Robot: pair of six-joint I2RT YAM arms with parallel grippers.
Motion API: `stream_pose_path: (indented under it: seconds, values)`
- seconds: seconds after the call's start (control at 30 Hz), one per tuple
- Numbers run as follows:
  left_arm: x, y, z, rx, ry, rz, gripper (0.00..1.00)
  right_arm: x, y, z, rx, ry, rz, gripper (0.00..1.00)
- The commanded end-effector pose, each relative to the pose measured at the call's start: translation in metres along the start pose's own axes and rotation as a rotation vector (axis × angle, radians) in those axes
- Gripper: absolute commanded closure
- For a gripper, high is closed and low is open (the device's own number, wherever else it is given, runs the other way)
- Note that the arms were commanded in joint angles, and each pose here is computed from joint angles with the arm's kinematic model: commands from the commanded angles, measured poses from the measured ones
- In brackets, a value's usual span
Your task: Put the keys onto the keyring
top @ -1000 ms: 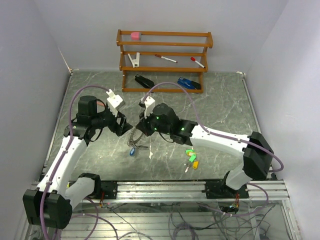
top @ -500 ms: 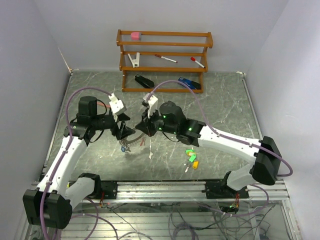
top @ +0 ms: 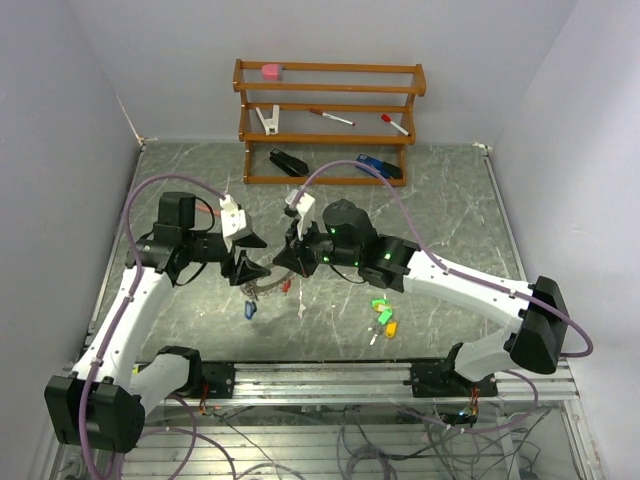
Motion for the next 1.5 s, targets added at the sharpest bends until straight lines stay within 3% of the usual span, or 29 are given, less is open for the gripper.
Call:
stream_pose_path:
  seconds: [0.0,0.63,1.03,1.33,1.47]
  values:
    - [-0.007,0.015,-0.006,-0.022,-0.066,0.106,0.23,0.009,0.023,-0.012,-0.047,0.041,-0.044,1.0]
    - [-0.01,0.018,-0.003,-0.064,-0.163,0.134,0.26,0.017,0.027,-0.017,0.0,0.104,-0.05,1.0]
    - [-0.009,0.027,-0.001,-0.113,-0.196,0.122,0.33,0.018,0.028,-0.018,-0.023,0.109,-0.044,1.0]
    - [-0.009,0.036,-0.004,-0.102,-0.21,0.142,0.33,0.019,0.03,-0.024,-0.038,0.104,-0.053,1.0]
    - [-0.012,0.034,-0.002,-0.131,-0.241,0.136,0.4,0.02,0.031,-0.026,-0.047,0.107,-0.051,1.0]
Point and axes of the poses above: each gripper's point midway between its finger pads, its own z axis out along the fingers, its own x axis along the line the jaws close on, y = z × x, the point moved 7 cm from there along -z, back along the fingers, and after that the axes turned 1 degree about -z, right-handed, at the moved point
